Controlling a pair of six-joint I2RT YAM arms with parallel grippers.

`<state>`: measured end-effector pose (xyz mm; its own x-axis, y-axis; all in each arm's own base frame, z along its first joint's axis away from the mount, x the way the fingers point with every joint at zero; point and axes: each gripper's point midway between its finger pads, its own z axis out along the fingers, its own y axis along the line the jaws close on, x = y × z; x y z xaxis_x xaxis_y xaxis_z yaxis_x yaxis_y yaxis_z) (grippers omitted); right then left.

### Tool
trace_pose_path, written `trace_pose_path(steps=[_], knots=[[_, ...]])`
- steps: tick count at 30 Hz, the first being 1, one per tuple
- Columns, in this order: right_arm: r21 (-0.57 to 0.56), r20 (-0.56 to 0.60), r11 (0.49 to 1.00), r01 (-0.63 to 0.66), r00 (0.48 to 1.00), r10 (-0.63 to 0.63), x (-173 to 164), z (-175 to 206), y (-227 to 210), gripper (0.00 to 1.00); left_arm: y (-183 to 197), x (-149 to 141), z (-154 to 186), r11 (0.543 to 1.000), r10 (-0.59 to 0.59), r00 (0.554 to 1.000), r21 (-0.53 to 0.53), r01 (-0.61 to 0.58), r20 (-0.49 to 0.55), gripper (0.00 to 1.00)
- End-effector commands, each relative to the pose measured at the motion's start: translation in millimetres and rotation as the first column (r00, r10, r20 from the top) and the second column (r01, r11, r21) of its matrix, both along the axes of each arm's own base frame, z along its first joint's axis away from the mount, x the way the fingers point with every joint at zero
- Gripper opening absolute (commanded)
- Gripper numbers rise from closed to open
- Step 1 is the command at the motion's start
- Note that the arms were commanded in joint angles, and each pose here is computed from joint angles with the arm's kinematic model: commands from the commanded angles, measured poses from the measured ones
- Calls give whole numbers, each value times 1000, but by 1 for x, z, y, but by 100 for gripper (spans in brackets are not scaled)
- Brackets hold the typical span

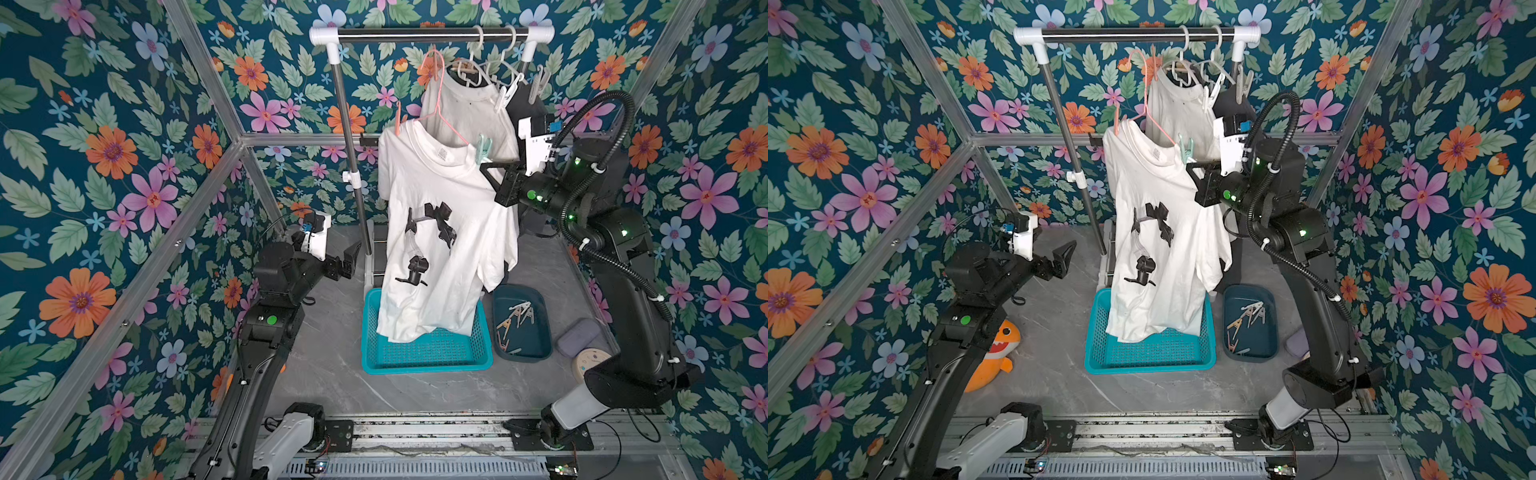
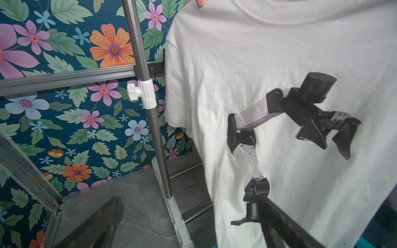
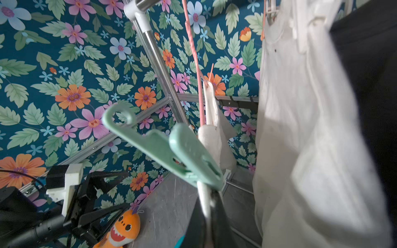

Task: Use clothespins to secure the t-shirt on both sides of the hanger
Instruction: Hang the hanger on the clothesline.

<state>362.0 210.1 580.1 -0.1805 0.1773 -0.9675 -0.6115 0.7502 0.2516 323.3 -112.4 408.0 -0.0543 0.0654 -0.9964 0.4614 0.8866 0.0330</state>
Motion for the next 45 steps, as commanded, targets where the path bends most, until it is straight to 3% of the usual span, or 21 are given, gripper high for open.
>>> trace_pose_path(steps=[1, 9, 17, 31, 42, 45], knots=[[30, 56, 999, 41, 998, -43, 13, 21, -1, 0, -2, 0, 6, 1000, -16, 999, -10, 16, 28, 100], [73, 123, 993, 88, 988, -96, 34, 41, -1, 0, -2, -2, 1, 1000, -16, 1000, -4, 16, 27, 100], [57, 183, 997, 43, 982, -53, 49, 36, 14, 0, -3, -6, -2, 1000, -26, 999, -2, 26, 36, 99], [115, 389, 993, 34, 918, -77, 7, 67, 1, 0, -3, -6, -1, 1000, -27, 999, 7, 27, 44, 99], [144, 379, 985, 100, 913, -148, 27, 70, -3, 0, -1, -11, 1, 1000, -25, 999, 12, 24, 48, 99], [130, 359, 985, 111, 921, -151, 51, 56, 7, 0, -2, -12, 1, 1000, -27, 998, 11, 27, 49, 99]])
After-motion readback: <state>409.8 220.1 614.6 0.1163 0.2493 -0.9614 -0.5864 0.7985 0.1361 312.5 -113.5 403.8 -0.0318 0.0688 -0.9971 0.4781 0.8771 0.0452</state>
